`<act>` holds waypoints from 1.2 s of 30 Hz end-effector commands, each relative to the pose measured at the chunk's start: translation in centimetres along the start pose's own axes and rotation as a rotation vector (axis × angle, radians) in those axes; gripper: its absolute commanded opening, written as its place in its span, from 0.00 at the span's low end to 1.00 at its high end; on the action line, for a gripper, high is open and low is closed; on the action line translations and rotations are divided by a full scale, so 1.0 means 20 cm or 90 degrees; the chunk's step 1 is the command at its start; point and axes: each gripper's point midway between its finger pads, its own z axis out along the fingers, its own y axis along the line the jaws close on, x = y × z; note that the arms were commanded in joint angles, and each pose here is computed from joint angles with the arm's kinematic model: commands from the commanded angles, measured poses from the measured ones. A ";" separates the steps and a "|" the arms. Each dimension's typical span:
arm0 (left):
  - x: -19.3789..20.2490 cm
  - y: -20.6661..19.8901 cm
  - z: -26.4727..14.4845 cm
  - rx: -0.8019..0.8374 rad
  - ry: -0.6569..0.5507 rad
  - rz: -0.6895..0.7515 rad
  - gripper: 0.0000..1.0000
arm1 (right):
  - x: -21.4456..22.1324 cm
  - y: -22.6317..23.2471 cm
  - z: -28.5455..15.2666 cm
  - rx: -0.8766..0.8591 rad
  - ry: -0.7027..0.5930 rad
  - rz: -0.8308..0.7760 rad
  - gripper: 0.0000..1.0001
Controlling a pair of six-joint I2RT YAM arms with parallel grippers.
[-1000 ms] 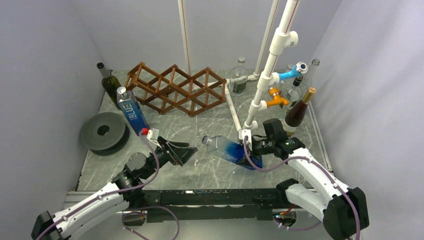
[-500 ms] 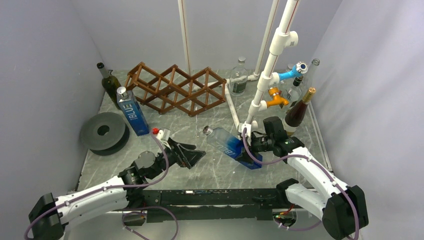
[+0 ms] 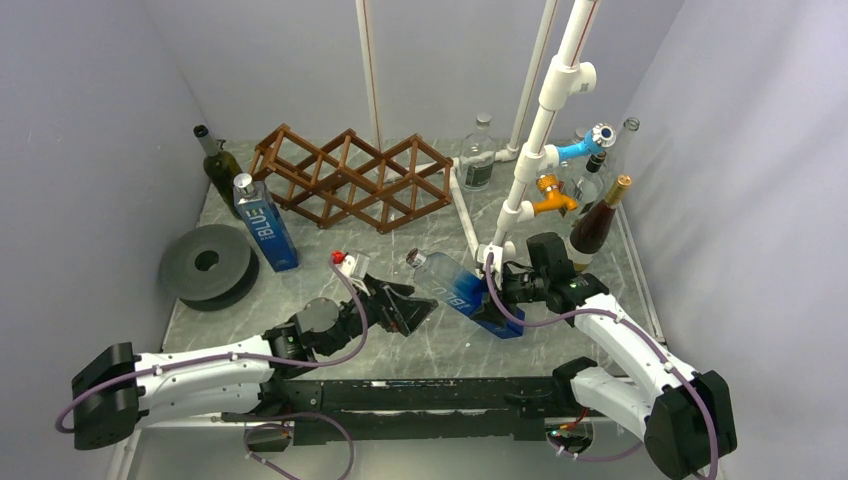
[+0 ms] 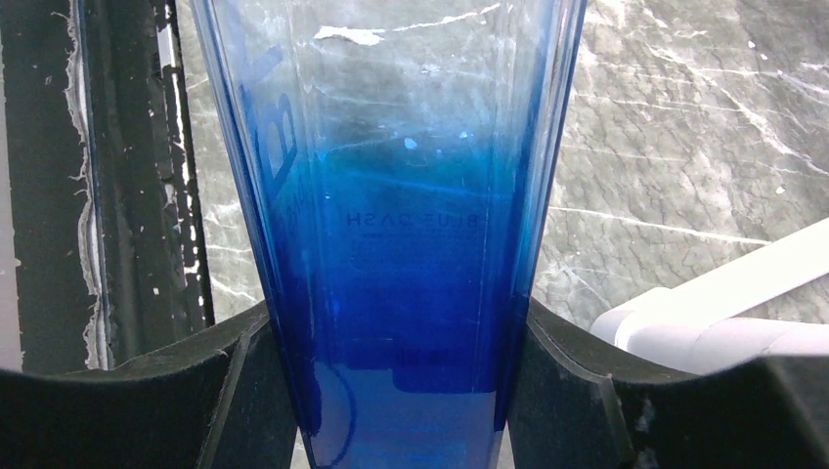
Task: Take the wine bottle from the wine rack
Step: Place the wine bottle at the center of the board.
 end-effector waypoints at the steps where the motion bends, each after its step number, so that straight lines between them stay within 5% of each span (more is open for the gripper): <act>1: -0.13 -0.09 0.06 0.000 -0.070 0.001 0.99 | -0.22 -0.05 -0.02 0.011 -0.083 -0.068 0.00; 22: -0.10 -0.14 0.25 -0.053 -0.107 -0.084 0.99 | -0.23 -0.04 -0.03 0.008 -0.088 -0.077 0.00; 36: -0.06 0.04 0.34 -0.263 -0.124 -0.196 0.99 | -0.23 -0.04 -0.04 0.006 -0.091 -0.083 0.00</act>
